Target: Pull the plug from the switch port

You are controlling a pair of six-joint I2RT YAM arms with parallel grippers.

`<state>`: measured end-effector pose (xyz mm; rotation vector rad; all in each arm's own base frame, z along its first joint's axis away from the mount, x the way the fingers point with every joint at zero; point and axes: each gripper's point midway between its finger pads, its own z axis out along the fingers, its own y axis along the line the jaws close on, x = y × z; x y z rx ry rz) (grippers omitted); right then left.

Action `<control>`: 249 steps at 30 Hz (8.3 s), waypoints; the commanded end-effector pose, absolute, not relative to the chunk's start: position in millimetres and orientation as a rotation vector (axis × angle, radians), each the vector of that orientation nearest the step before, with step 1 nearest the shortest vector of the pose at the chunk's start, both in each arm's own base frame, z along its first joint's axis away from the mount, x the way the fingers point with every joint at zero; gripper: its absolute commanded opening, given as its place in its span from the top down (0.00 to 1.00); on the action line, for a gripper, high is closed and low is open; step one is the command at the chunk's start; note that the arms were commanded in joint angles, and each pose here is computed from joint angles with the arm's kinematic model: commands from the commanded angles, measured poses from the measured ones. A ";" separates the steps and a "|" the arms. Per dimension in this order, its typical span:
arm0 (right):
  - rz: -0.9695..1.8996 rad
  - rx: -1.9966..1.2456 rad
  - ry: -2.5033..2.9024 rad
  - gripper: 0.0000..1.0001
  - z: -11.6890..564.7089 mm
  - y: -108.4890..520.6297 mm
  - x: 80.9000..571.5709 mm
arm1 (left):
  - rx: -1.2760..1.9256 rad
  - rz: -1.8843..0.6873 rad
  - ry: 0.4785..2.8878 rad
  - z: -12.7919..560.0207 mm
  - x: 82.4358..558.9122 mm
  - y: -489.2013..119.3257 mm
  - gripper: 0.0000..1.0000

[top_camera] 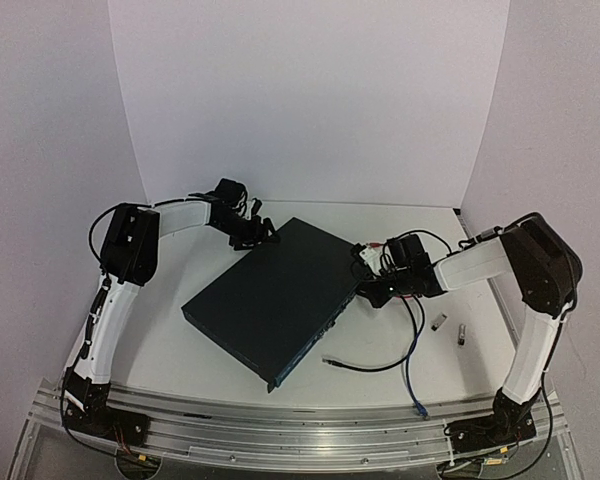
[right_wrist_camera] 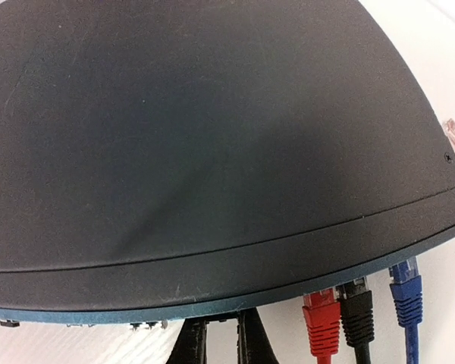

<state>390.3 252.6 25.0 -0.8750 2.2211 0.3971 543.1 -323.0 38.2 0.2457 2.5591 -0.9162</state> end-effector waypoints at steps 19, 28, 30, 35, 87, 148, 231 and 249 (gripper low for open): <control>0.455 -0.752 2.158 0.80 26.8 239.6 360.9 | 0.201 -0.692 2.855 -55.5 506.3 -283.7 0.18; 0.469 -0.722 2.158 0.59 53.6 235.9 354.2 | 0.231 -0.724 2.800 -34.0 512.4 -289.0 0.18; 0.515 -0.706 2.141 0.51 72.7 239.9 352.5 | 0.240 -0.729 2.789 -29.0 513.0 -289.5 0.18; 0.514 -0.364 2.191 0.15 124.9 225.0 372.3 | 0.261 -0.741 2.740 -9.3 517.9 -292.3 0.17; 0.833 0.748 2.671 0.56 24.7 230.9 373.7 | 0.720 -0.950 2.604 22.5 471.1 -352.2 0.15; 0.480 -0.829 2.413 0.63 59.1 245.9 355.9 | 0.661 -0.913 2.637 10.8 472.5 -347.1 0.16; 0.284 -0.842 2.446 1.00 19.5 225.4 344.8 | 0.563 -0.774 2.766 -35.6 476.1 -328.5 0.19; 0.293 -0.723 2.643 1.00 -33.3 201.7 303.6 | 0.569 -0.676 2.879 -73.0 464.8 -311.9 0.22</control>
